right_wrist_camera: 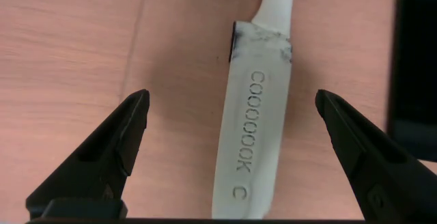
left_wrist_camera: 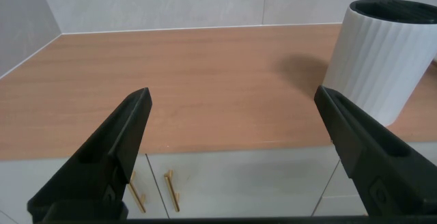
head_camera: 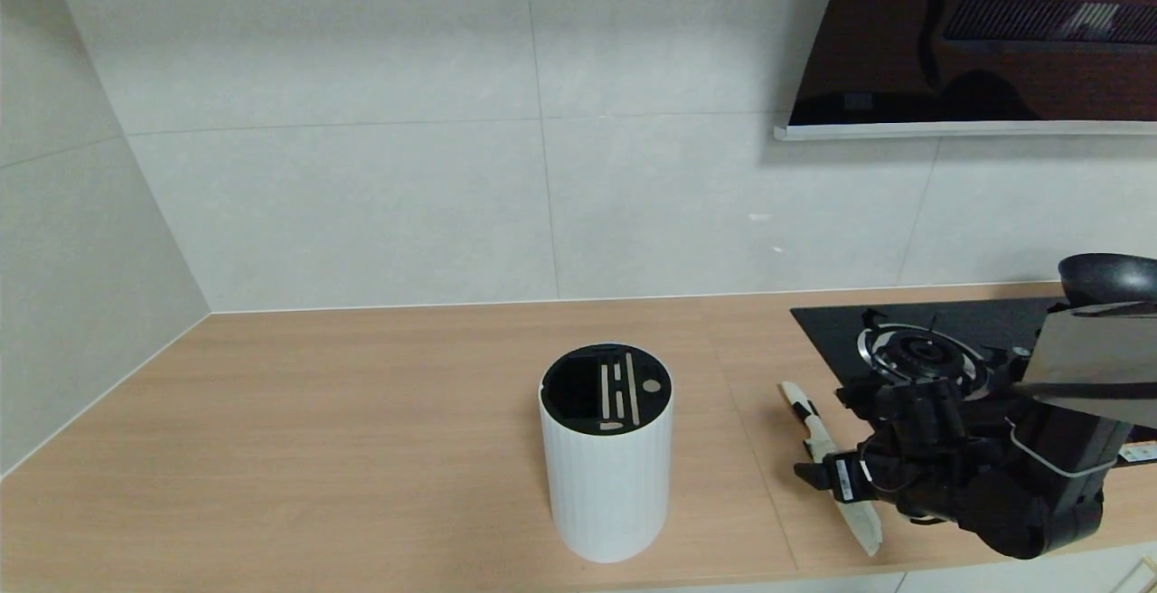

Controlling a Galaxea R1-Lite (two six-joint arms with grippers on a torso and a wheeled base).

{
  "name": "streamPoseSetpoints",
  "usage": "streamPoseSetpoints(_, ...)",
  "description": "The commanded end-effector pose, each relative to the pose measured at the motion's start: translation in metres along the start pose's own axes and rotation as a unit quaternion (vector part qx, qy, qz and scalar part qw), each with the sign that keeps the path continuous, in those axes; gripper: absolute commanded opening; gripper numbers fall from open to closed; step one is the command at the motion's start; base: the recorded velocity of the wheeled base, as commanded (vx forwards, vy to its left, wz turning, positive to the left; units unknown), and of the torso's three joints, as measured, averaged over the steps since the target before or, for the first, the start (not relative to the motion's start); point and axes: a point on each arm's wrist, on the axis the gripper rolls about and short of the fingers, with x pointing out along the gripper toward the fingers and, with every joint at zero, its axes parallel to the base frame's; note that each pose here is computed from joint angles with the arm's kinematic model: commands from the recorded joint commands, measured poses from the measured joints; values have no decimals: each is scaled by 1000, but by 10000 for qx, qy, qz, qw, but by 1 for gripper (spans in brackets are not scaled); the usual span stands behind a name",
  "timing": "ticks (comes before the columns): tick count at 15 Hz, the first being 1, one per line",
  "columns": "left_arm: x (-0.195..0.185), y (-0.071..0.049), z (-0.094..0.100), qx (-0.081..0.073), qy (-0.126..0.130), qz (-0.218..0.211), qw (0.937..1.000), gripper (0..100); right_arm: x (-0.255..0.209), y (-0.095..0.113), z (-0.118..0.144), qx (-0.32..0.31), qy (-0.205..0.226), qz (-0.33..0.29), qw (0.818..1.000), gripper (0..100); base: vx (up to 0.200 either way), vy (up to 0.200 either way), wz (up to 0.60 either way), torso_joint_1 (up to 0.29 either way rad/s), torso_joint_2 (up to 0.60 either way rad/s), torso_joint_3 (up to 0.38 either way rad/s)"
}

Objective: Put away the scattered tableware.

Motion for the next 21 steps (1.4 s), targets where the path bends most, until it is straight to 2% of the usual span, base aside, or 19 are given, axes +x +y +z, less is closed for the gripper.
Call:
streamPoseSetpoints(1,0,0,0,2,4,1,10000,100,11,0,-2,120,-16,-10,9999,100,0,0,0,0,0,0)
streamPoseSetpoints(3,0,0,0,-6,4,1,10000,100,18,0,1,126,-268,-100,9995,100,0,0,0,0,0,0)
streamPoseSetpoints(21,0,0,0,-6,4,1,10000,100,42,-9,-5,205,-332,-394,9985,100,0,0,0,0,0,0)
